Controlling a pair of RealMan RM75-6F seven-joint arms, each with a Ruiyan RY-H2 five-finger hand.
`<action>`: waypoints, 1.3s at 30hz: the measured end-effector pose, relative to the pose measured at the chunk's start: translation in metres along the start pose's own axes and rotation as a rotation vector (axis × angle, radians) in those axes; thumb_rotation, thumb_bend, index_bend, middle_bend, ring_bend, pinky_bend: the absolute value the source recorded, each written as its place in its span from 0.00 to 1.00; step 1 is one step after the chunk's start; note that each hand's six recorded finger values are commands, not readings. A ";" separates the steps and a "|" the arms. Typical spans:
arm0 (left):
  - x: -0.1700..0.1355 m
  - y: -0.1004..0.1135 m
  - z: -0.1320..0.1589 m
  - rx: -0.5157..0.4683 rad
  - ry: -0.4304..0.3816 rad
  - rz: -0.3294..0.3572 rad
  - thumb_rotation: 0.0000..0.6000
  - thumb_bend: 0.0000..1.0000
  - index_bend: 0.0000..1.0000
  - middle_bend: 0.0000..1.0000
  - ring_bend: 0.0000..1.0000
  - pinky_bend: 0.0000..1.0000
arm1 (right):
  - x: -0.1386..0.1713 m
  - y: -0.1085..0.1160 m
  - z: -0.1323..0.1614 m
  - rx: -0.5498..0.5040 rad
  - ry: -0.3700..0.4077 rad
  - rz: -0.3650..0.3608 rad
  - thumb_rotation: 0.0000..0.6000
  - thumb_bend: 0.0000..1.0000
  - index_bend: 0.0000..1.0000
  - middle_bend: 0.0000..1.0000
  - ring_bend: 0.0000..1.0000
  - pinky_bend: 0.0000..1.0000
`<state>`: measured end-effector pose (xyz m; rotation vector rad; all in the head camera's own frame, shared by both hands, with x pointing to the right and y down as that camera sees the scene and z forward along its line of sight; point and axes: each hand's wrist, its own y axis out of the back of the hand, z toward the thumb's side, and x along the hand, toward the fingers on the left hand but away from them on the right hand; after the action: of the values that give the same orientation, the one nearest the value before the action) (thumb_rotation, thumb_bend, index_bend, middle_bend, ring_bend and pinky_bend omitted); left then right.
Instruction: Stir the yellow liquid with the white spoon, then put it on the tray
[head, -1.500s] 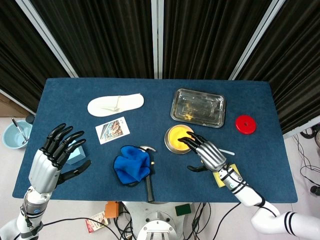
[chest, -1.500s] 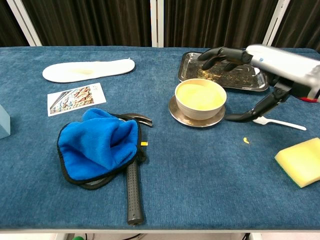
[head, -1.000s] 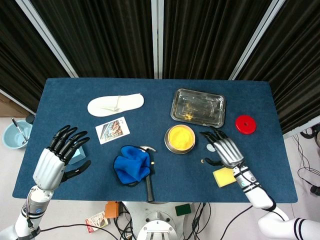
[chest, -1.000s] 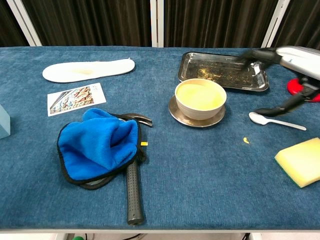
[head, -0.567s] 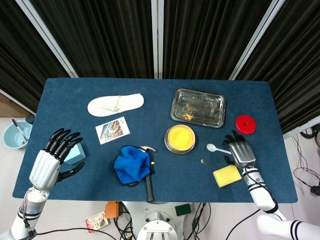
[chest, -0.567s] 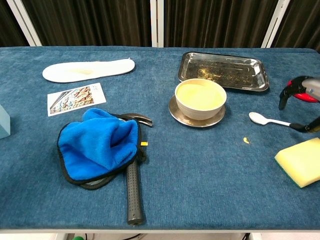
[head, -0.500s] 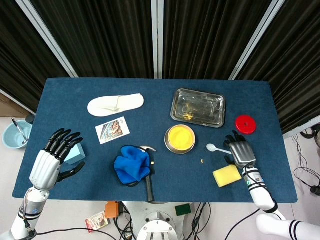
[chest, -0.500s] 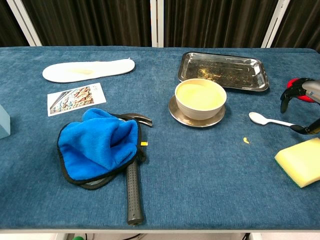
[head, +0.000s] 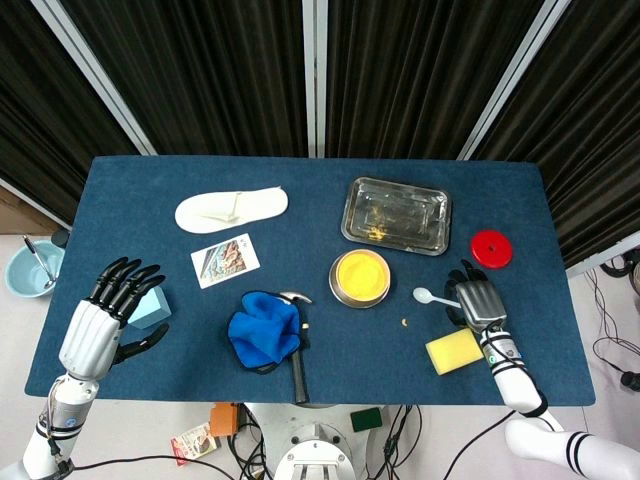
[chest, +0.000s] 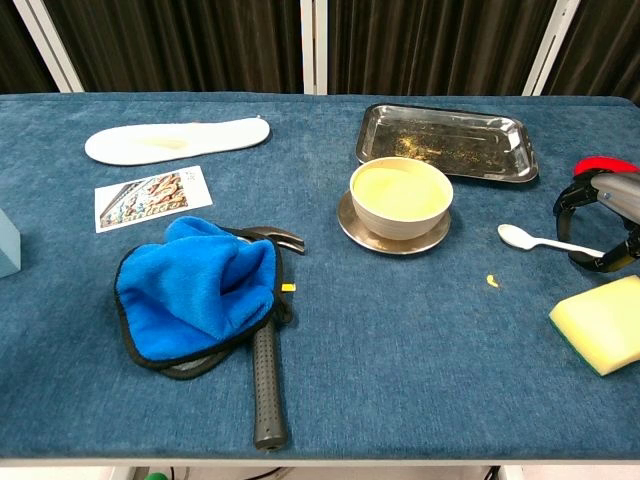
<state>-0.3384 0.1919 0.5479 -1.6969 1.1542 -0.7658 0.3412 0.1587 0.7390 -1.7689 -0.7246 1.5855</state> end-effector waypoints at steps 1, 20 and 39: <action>0.000 0.000 0.000 0.000 0.000 0.000 1.00 0.17 0.18 0.17 0.11 0.12 | 0.000 0.000 0.000 -0.001 0.001 0.001 1.00 0.39 0.52 0.23 0.04 0.19; -0.001 -0.002 -0.002 0.005 0.002 -0.003 1.00 0.17 0.18 0.17 0.11 0.12 | -0.004 0.002 0.000 0.000 0.000 -0.002 1.00 0.48 0.60 0.27 0.04 0.19; 0.002 -0.003 0.000 0.005 -0.009 -0.001 1.00 0.17 0.18 0.17 0.11 0.12 | 0.008 0.081 0.016 -0.006 0.078 -0.231 1.00 0.49 0.63 0.28 0.04 0.19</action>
<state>-0.3365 0.1900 0.5503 -1.6951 1.1446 -0.7608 0.3248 0.1148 0.6707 -1.6746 -0.8632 1.3548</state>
